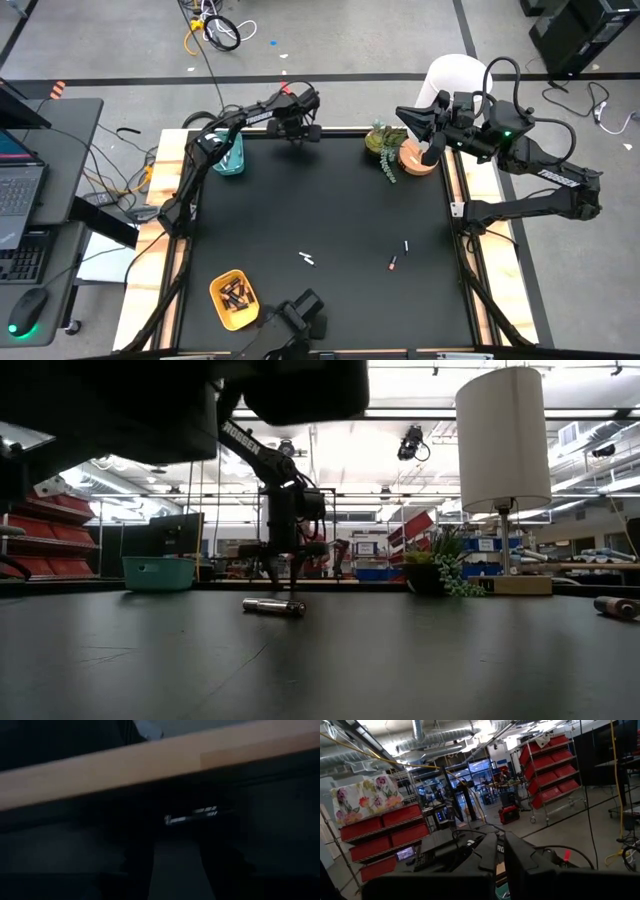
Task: Sort batteries
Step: Put the silver battery into the blue bin
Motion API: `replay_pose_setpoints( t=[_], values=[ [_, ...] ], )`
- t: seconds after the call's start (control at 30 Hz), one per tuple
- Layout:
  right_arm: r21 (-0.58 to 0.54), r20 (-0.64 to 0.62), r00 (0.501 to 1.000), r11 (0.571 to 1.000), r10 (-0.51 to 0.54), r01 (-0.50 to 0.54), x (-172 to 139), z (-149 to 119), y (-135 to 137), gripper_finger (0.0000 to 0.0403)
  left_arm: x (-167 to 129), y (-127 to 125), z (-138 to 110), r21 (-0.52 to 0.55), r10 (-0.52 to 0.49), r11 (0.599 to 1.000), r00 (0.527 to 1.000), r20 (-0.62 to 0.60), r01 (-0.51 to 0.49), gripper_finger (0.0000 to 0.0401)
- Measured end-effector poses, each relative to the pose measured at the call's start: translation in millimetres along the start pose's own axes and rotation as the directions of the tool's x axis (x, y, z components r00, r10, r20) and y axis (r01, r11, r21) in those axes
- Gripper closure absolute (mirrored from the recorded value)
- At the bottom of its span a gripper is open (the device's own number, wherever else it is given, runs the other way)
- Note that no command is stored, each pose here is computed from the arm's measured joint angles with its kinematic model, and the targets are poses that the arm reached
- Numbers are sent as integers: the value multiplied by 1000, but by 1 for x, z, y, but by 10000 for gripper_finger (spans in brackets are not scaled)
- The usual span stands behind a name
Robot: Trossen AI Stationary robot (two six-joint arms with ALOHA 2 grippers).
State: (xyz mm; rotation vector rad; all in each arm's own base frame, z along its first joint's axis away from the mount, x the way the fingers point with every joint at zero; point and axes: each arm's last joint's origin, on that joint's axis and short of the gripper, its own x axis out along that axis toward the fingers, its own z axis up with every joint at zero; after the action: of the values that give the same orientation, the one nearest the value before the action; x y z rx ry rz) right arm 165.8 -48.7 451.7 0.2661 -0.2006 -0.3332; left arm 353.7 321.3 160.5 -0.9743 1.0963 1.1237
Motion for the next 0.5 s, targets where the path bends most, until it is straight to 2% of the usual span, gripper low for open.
replay_pose_setpoints(
  t=[0.3, 0.4, 0.47, 0.5],
  values=[
    [1, 0, 1000, 1000, 0, 0, 0, 0, 0, 380, 0, -7, 9, 21, -55, 998, 993, 107, 53, 228],
    [1, 0, 1000, 1000, 0, 0, 0, 0, 0, 380, 4, -12, 8, 100, -117, 989, 990, 80, 109, 228],
    [1, 0, 1000, 1000, 0, 0, 0, 0, 0, 380, 5, -18, 5, 204, -202, 960, 979, 28, 192, 229],
    [1, 0, 1000, 1000, 0, 0, 0, 0, 0, 380, 4, -20, 4, 248, -268, 932, 963, -21, 264, 229]
  ],
)
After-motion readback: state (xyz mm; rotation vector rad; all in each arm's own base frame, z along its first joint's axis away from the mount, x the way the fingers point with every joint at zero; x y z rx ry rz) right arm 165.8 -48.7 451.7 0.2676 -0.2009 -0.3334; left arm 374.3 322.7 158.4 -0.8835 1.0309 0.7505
